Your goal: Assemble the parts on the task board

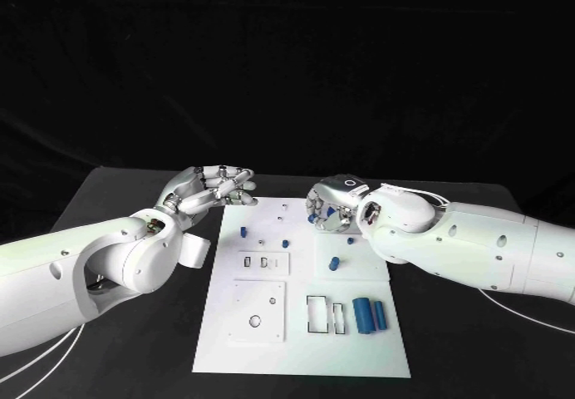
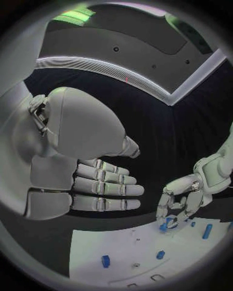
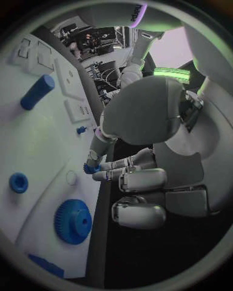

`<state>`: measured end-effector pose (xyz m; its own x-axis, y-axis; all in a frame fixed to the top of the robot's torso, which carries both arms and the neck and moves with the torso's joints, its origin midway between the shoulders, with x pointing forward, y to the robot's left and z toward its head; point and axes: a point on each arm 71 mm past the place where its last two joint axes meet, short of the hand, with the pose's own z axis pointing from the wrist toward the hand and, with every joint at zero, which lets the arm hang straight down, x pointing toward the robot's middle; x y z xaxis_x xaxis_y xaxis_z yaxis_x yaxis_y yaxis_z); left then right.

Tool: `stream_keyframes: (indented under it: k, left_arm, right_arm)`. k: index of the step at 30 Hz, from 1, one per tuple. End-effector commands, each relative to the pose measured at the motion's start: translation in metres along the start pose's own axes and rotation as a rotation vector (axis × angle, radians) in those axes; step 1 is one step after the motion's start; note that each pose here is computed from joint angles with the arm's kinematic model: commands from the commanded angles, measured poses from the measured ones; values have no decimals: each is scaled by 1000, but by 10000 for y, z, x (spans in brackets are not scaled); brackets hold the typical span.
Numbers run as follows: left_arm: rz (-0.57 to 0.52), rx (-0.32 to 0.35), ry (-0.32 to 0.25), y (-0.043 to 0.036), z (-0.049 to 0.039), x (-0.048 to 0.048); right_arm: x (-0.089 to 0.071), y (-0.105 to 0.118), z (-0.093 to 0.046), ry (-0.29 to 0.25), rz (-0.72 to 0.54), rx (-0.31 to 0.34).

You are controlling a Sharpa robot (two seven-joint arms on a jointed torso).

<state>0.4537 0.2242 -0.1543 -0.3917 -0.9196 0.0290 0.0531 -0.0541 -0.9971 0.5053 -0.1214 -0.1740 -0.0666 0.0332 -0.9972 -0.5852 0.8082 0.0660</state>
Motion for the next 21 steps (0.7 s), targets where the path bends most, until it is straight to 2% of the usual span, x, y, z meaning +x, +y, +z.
stream_keyframes:
  k: [1,11,21]
  left_arm:
    - [-15,1,27,-10,4,28]
    - [-13,8,30,-33,25,24]
    - [-13,17,38,-70,55,43]
  right_arm:
    - [-62,0,60,-54,-29,28]
    - [-133,113,238,-89,-39,22]
    - [-126,208,385,-83,-35,6]
